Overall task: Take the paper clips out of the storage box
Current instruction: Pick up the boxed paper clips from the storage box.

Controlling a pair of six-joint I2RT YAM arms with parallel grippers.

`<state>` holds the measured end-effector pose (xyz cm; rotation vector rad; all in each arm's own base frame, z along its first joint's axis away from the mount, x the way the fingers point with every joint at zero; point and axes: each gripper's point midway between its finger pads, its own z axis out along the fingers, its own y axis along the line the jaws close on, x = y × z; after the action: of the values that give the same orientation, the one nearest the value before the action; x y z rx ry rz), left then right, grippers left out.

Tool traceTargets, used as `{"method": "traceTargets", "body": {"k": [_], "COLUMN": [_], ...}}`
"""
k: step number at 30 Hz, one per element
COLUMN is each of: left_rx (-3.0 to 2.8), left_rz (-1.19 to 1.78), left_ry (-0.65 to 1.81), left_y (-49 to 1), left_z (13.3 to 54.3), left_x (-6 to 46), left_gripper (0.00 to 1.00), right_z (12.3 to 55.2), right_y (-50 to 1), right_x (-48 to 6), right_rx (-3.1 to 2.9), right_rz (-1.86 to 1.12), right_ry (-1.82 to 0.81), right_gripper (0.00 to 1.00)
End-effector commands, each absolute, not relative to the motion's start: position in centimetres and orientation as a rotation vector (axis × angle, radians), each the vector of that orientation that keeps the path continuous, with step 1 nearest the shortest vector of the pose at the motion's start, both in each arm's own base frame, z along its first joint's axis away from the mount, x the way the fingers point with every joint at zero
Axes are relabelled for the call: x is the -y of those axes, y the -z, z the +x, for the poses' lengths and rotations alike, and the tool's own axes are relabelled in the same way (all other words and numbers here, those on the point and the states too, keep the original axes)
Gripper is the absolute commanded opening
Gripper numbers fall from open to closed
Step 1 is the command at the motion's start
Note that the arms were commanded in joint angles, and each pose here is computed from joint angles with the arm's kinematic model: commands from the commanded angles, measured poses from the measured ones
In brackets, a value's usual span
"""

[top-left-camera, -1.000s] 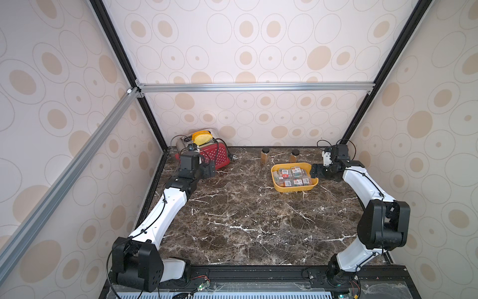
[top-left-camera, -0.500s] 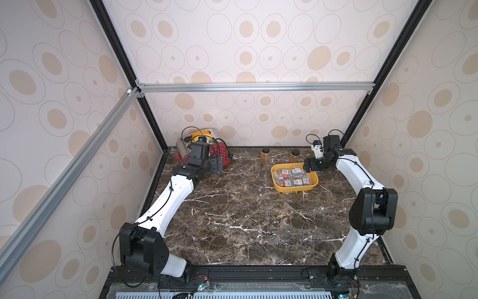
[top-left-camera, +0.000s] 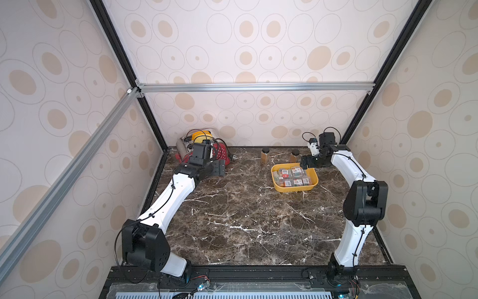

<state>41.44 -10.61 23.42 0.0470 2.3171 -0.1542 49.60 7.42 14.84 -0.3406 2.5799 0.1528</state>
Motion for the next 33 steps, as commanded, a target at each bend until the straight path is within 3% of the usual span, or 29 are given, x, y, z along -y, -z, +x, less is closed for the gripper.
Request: {"method": "traceTargets", "body": {"k": [1, 13, 33], "left_rx": [-2.309, -2.324, -2.344], "left_rz": [0.084, 0.063, 0.063], "left_ry": [0.18, 0.257, 0.261], "left_y": [-24.2, -23.5, -22.6], "left_z": [40.8, 40.9, 39.9], "left_x": [11.1, 12.0, 11.9], "left_gripper": [0.99, 0.95, 0.95], "right_z": [50.1, 50.0, 50.8], "right_y": [-15.2, -13.6, -8.5], "right_x": [-7.5, -9.4, -11.3], "right_rx": [-2.572, -2.598, -2.65], "right_rz": [-0.365, -0.404, -0.467], "right_ry": [-0.118, -0.198, -0.008], "right_gripper": [0.92, 0.82, 0.81]}}
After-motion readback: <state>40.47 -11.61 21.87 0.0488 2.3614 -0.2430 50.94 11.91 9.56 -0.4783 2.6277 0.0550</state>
